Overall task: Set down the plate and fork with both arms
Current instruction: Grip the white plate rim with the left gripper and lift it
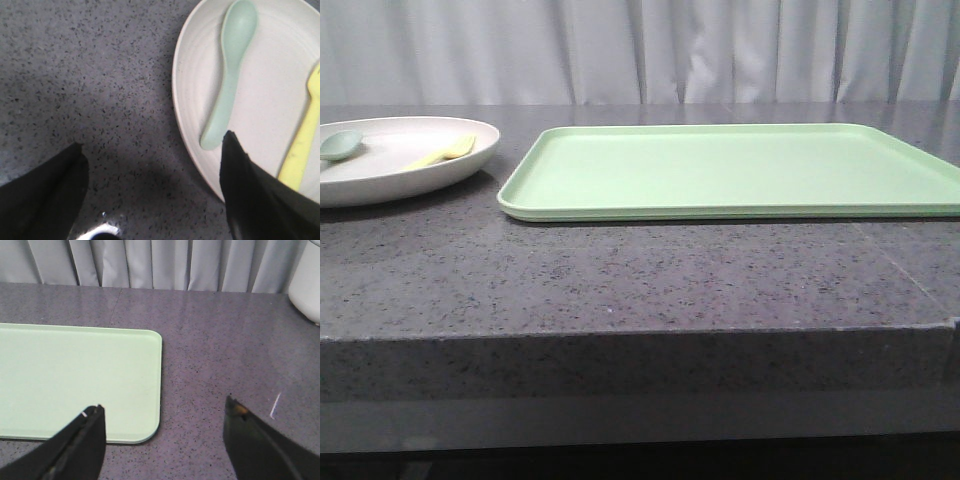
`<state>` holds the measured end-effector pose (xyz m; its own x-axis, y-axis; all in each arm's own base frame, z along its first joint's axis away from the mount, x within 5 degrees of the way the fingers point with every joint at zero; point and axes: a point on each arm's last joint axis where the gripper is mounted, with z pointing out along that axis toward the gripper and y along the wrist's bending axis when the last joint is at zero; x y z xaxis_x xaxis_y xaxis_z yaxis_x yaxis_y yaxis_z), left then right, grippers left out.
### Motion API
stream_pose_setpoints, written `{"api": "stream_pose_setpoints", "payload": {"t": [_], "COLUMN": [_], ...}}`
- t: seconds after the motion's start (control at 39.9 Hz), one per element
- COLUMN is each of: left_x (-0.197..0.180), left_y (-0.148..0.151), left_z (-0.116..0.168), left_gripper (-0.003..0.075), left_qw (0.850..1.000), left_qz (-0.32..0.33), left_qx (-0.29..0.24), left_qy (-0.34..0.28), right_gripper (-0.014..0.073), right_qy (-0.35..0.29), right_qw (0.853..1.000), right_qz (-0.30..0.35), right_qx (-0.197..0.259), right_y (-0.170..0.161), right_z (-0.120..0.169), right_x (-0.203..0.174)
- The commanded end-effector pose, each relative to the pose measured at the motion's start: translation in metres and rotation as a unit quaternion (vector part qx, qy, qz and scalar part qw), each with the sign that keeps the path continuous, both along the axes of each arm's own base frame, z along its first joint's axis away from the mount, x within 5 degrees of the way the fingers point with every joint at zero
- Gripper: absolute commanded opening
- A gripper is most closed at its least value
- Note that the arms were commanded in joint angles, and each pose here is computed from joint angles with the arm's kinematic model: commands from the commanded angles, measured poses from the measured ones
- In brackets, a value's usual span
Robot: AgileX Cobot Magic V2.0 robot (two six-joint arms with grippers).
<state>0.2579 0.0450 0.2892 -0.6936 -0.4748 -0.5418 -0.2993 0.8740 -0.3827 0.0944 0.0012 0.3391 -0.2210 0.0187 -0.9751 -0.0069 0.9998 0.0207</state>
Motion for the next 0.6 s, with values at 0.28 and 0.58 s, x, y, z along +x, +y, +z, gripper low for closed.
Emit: {"api": "stream_pose_setpoints", "payload": {"t": [0.28, 0.58], "left_x": [0.044, 0.05], "left_y": [0.001, 0.005], "left_z": [-0.021, -0.021], "left_gripper": [0.0288, 0.0158], "left_qw": [0.988, 0.985], "left_qz": [0.061, 0.085], "left_qx": [-0.137, -0.14], "left_qy": [-0.032, -0.058], "right_gripper": [0.0526, 0.0526], "right_qy": [-0.057, -0.057], "right_qw": [0.998, 0.998], "right_qz": [-0.002, -0.002], "right_qx": [-0.004, -0.004], "right_y": [-0.001, -0.001], "right_z": [0.019, 0.019], "right_x": [0.001, 0.001]}}
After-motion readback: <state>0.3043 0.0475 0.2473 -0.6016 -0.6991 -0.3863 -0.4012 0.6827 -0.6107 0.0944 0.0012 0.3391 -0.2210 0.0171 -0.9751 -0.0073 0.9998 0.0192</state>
